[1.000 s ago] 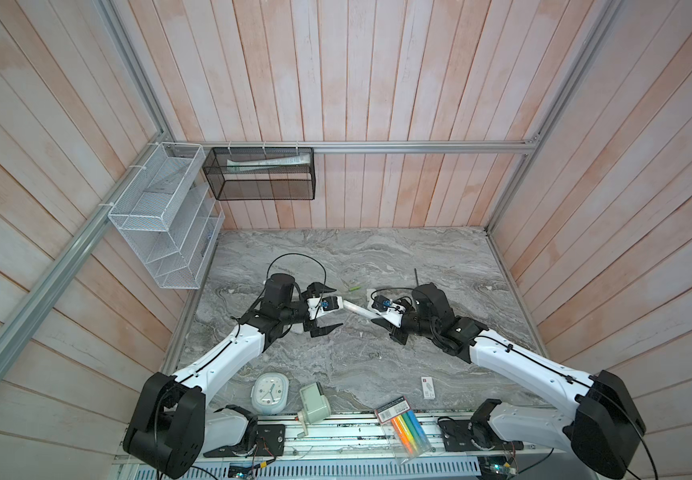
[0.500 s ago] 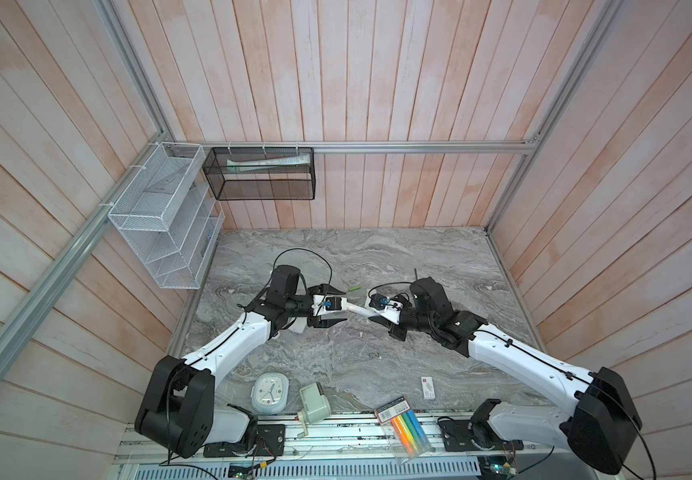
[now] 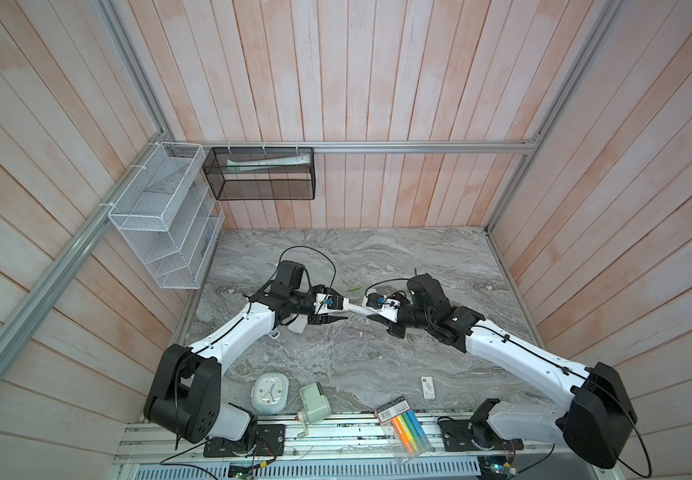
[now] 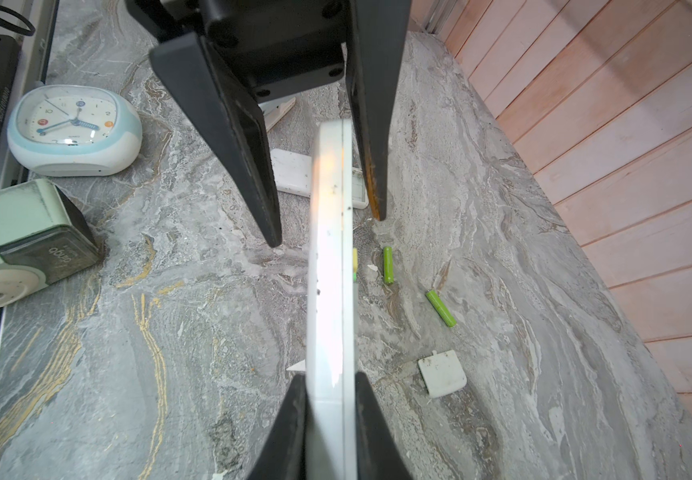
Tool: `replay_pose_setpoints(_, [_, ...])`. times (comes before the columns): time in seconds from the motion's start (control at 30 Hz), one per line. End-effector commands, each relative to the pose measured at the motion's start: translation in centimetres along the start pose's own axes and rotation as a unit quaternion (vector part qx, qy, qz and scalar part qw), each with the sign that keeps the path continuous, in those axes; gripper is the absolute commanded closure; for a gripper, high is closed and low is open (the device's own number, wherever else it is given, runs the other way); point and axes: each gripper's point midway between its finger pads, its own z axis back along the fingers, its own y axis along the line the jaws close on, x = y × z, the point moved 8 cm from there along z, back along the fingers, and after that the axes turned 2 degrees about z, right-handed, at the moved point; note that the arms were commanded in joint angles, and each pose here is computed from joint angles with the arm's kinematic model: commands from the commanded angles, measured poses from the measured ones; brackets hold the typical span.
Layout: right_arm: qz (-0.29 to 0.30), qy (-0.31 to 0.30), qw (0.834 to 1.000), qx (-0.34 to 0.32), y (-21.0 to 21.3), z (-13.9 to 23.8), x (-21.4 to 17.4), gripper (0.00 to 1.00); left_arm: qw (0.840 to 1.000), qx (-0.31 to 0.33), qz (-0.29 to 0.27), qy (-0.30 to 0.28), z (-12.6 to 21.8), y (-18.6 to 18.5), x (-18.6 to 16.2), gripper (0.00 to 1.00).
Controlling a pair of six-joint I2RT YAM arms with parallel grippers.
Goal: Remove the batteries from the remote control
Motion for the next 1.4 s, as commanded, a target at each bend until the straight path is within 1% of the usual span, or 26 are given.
replay_pose_setpoints(0.0, [0.009,-0.012,1.0,0.006,-0.36,0.18,0.76,1.0,1.0,-0.017,0.003,-0.011,-0.15,0.22,0.33,0.52])
replay_pose_setpoints(0.2, [0.009,-0.018,1.0,0.008,-0.35,0.11,0.85,1.0,1.0,-0.015,0.002,-0.027,-0.14,0.38,0.67,0.61])
replay_pose_setpoints(0.37, [0.009,-0.024,1.0,0.007,-0.29,0.2,0.92,1.0,1.0,-0.014,0.004,-0.026,-0.16,0.33,0.61,0.65])
replay_pose_setpoints(0.47, [0.008,-0.022,1.0,0.008,-0.27,0.14,0.84,1.0,0.999,-0.017,0.005,-0.027,-0.13,0.23,0.65,0.66])
replay_pose_setpoints(0.77, [0.012,-0.026,1.0,0.01,-0.31,0.24,1.1,1.0,0.999,-0.028,0.006,-0.031,-0.09,0.11,0.77,0.79])
replay_pose_setpoints(0.87, [0.013,-0.025,1.0,0.01,-0.34,0.23,1.12,1.0,0.999,-0.031,0.01,-0.03,-0.11,0.06,0.74,0.8])
replay_pose_setpoints(1.0, [0.011,-0.022,1.0,0.009,-0.42,0.14,1.06,1.0,0.999,-0.037,0.015,-0.026,-0.13,0.07,0.69,0.84])
replay_pose_setpoints(1.1, [0.009,-0.025,1.0,0.008,-0.44,0.13,1.14,0.93,0.999,-0.038,0.019,-0.023,-0.16,0.17,0.66,0.89])
replay_pose_setpoints(1.17, [0.007,-0.027,1.0,0.004,-0.5,0.21,1.21,0.88,0.999,-0.033,0.027,-0.024,-0.18,0.38,0.7,0.9])
replay_pose_setpoints(1.2, [0.007,-0.029,1.0,0.002,-0.52,0.27,1.26,0.83,0.999,-0.032,0.03,-0.025,-0.16,0.47,0.78,0.9])
replay_pose_setpoints(1.27, [0.001,-0.033,0.999,-0.011,-0.7,0.37,1.3,0.67,0.998,-0.031,0.043,-0.022,-0.16,0.6,0.81,0.9])
replay_pose_setpoints(1.3, [-0.001,-0.034,0.999,-0.015,-0.73,0.43,1.3,0.62,0.998,-0.031,0.05,-0.02,-0.17,0.66,0.79,0.9])
replay_pose_setpoints(1.37, [-0.01,-0.035,0.999,-0.033,-1.03,0.6,1.28,0.48,0.997,-0.029,0.07,-0.014,-0.24,0.93,0.71,0.9])
